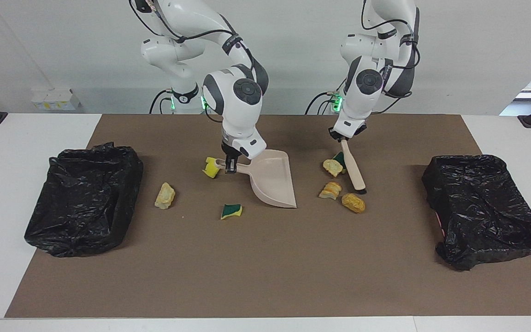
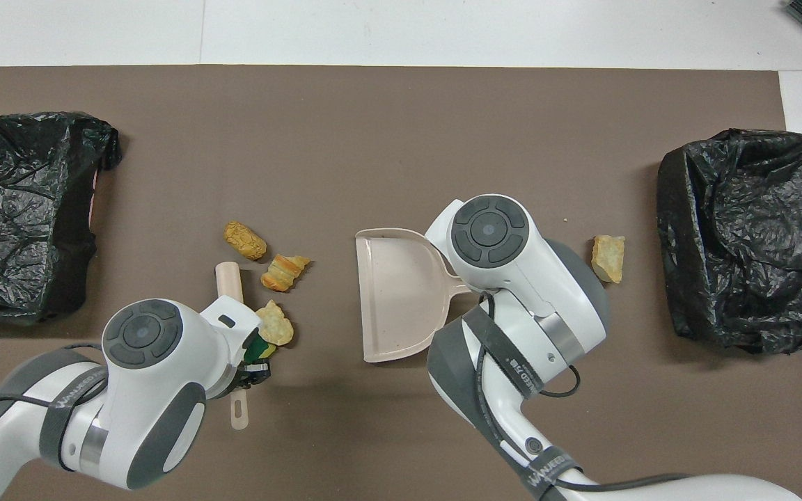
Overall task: Sweep and dump trash in bin
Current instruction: 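Sweep bread and sponge pieces into the dustpan with the left gripper's brush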
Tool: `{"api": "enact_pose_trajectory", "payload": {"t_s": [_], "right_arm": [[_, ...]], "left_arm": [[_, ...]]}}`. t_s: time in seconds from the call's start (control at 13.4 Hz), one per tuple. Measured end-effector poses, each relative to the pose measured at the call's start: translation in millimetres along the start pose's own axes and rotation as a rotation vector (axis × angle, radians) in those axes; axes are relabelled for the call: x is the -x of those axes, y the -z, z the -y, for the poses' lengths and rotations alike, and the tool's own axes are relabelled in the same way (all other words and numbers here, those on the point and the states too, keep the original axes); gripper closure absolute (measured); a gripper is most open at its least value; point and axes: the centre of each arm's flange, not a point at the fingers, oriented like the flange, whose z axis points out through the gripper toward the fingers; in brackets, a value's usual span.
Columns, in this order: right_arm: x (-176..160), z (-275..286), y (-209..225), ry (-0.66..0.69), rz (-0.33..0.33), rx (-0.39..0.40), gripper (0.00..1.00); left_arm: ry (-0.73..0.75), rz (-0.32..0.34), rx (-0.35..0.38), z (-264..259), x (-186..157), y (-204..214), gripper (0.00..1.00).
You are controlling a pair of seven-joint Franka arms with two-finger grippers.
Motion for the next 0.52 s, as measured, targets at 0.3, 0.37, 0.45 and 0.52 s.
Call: {"api": "enact_pose_trajectory", "payload": {"t_s": [0.3,0.37,0.45,0.52], "right_arm": [[-1.1,0.4,-0.2,0.002,-0.001,0.002,0.67],[-1.5,0.6,-0.1,0.003,-0.001,0.002,0.67],[-2.1,0.9,0.1,0.004,-0.001,0.003,0.67],[-2.6,1.3,0.5,0.005,-0.002,0.003,0.67]], "left_arm": [[-0.188,-0.008,0.066,-31.7,2.0,4.9,0.74],[-0.247,-0.008,0.073,-39.8,6.3,4.5,0.74],[-0.315,-0.009,0.076,-48.1,11.6,3.9,0.74],[-0.378,-0.012,0.079,-56.3,17.2,3.1,0.74]]}}
